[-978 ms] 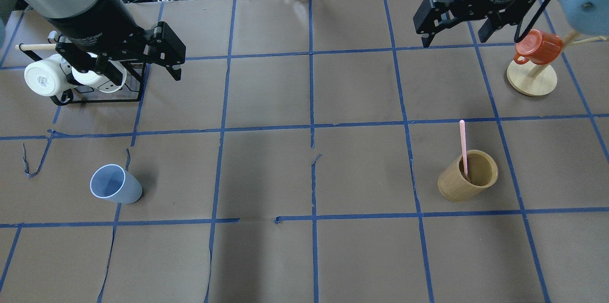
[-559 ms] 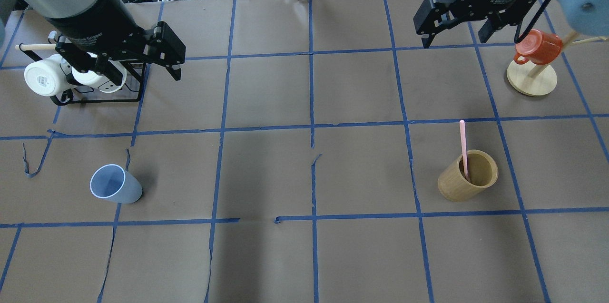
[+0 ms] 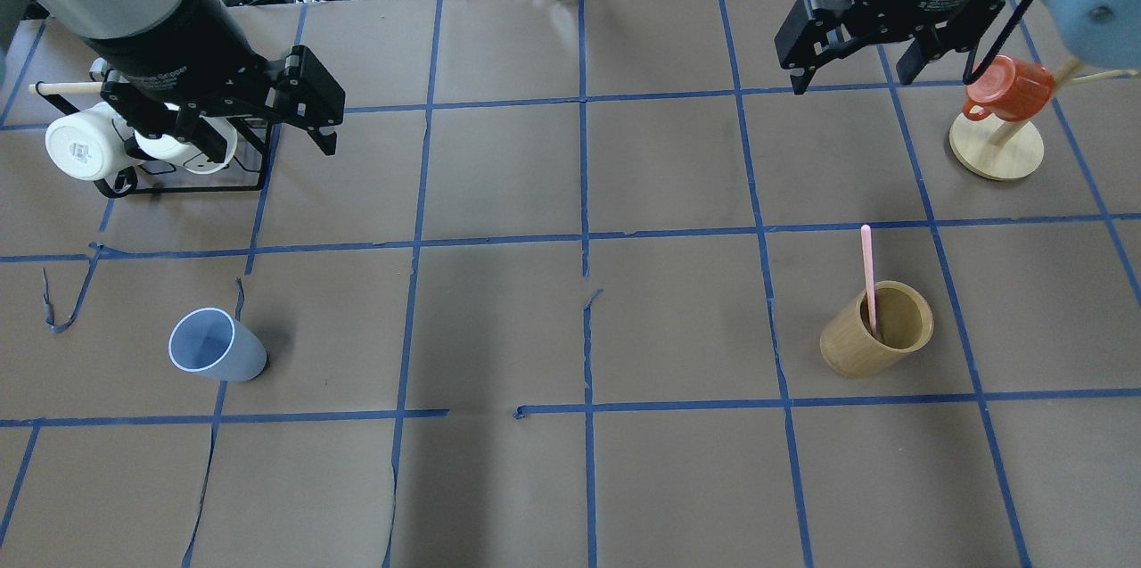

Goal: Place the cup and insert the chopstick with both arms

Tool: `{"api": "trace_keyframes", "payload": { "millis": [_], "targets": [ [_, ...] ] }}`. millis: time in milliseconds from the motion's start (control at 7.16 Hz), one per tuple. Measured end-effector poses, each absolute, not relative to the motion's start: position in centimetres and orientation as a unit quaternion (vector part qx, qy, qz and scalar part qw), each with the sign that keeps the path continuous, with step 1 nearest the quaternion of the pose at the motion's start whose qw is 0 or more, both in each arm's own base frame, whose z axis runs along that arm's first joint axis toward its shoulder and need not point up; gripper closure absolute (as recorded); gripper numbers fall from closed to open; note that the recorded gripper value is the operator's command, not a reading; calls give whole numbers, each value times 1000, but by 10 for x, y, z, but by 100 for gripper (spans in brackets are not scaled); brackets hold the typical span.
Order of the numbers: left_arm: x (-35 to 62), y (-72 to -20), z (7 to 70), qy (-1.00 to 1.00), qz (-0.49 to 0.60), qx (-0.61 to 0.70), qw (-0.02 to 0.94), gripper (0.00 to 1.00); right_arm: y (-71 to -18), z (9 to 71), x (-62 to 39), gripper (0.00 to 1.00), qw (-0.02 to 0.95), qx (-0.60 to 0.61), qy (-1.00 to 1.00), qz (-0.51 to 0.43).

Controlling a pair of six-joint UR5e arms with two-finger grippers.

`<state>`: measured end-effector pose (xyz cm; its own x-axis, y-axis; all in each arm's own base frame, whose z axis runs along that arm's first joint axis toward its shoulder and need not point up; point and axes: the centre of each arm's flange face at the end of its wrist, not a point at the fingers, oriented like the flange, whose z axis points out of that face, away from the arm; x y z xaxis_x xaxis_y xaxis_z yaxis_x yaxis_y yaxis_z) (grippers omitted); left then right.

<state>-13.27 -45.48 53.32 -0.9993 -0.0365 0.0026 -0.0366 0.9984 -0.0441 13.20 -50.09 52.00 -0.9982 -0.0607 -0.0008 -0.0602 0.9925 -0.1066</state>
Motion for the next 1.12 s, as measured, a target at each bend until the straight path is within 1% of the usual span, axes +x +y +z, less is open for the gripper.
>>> {"api": "trace_keyframes", "payload": {
  "millis": [1118],
  "targets": [
    [-132,-455,531,-1000,20,16,-1,0,-497,510,130,0,2,-38,998,-42]
  ]
}}
